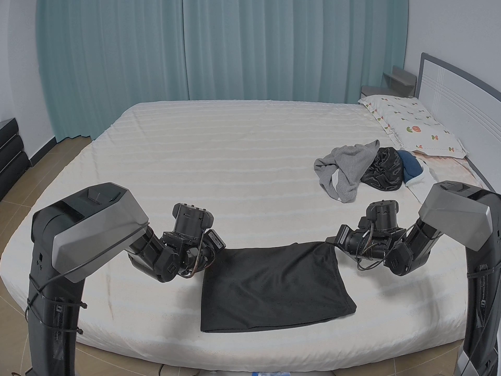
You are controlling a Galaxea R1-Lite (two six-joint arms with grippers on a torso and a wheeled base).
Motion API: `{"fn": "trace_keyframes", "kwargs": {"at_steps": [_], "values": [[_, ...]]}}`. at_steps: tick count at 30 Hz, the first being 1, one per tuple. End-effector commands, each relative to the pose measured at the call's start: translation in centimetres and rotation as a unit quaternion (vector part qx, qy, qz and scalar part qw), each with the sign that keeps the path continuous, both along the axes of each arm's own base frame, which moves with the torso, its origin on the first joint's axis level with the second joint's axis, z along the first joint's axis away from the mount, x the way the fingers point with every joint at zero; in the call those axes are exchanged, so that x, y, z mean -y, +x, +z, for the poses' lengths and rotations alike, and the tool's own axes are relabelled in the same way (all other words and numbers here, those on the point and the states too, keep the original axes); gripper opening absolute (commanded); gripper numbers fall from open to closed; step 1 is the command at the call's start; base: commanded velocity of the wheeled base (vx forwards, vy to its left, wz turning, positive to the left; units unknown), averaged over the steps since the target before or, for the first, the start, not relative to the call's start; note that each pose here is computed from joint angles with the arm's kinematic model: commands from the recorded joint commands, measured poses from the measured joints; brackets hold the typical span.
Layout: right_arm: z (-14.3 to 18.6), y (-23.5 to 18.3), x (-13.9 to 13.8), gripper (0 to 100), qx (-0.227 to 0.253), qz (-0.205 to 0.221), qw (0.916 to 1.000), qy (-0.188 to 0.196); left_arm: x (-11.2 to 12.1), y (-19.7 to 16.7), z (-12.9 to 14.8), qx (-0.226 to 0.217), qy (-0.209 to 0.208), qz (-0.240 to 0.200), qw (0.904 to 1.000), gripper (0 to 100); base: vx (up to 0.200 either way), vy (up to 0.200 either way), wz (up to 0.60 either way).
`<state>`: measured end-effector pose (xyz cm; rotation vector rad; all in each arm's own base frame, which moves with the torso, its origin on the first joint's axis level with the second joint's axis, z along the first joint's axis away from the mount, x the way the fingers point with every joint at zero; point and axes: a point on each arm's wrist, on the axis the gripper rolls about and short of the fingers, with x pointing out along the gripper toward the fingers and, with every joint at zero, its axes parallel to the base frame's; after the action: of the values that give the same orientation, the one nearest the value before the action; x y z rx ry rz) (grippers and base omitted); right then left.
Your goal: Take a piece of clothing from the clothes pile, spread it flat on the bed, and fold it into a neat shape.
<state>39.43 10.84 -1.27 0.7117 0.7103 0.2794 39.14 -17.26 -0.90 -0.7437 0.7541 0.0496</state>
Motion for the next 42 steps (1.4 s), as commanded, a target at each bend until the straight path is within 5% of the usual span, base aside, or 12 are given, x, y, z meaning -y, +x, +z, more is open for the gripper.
{"fn": "trace_keyframes", "kwargs": {"at_steps": [1,8,35,36,42], "values": [[-0.1,0.0,0.0,0,-0.001,-0.001,1.0,0.0,0.0,0.3,-0.6,0.0,0.007,0.007,1.0,0,0.0,0.0,0.0],[-0.4,0.3,0.0,0,-0.001,-0.001,1.0,0.0,-1.8,1.1,-0.5,0.006,0.012,0.04,0.9991,0,0.0,0.0,0.0],[-1.0,1.2,0.0,0,0.0,-0.004,1.0,0.001,-1.7,1.6,-0.7,0.009,0.008,0.044,0.999,0,0.0,0.0,0.0],[-1.1,1.2,0.0,100,0.001,-0.005,1.0,0.0,-1.7,1.6,-0.7,0.009,0.008,0.044,0.999,100,0.0,0.0,0.0],[-0.1,1.0,0.0,100,0.009,-0.005,0.9999,0.002,-1.9,1.6,-0.5,0.009,0.004,0.048,0.9988,100,0.0,0.0,0.0]]}}
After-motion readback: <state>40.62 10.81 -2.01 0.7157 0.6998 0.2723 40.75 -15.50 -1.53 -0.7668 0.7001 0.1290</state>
